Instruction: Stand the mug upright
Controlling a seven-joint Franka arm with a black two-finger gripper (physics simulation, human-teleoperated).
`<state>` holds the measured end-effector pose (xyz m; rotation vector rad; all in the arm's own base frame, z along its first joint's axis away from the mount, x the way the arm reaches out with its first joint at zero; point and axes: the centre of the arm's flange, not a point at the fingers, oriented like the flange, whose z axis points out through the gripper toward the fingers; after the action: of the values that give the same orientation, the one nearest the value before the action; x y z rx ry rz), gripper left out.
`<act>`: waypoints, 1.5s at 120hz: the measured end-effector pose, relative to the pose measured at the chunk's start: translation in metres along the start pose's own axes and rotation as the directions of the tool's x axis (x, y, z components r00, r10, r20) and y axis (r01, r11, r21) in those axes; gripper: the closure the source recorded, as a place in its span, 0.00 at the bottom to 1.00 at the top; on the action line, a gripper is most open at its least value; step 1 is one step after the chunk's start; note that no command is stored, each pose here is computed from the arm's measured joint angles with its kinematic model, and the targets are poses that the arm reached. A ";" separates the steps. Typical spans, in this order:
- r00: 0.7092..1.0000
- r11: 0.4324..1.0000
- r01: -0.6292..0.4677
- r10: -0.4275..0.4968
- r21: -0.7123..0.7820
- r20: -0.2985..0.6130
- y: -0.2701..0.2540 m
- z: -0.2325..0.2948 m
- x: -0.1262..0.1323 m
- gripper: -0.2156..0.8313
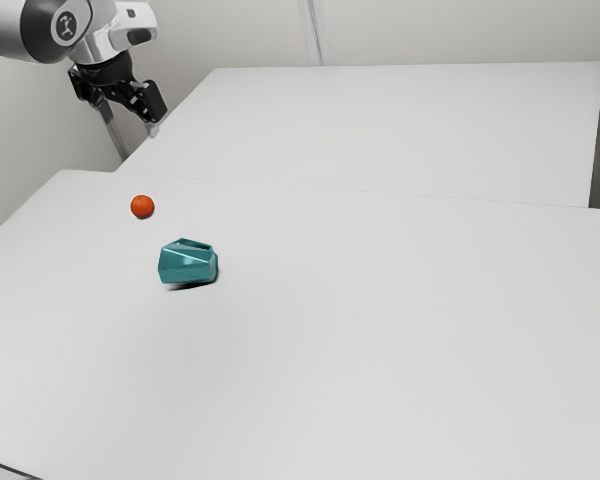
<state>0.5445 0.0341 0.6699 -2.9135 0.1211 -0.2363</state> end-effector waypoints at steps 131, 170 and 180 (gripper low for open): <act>0.840 0.705 0.534 -0.382 -0.467 0.384 -0.145 0.297 -0.005 0.21; 0.795 0.596 0.604 -0.407 -0.529 0.449 -0.149 0.374 -0.007 0.21; 0.796 0.583 0.604 -0.408 -0.543 0.448 -0.148 0.385 -0.004 0.21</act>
<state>0.6150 0.2579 0.3305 -3.5779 -0.9048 0.1932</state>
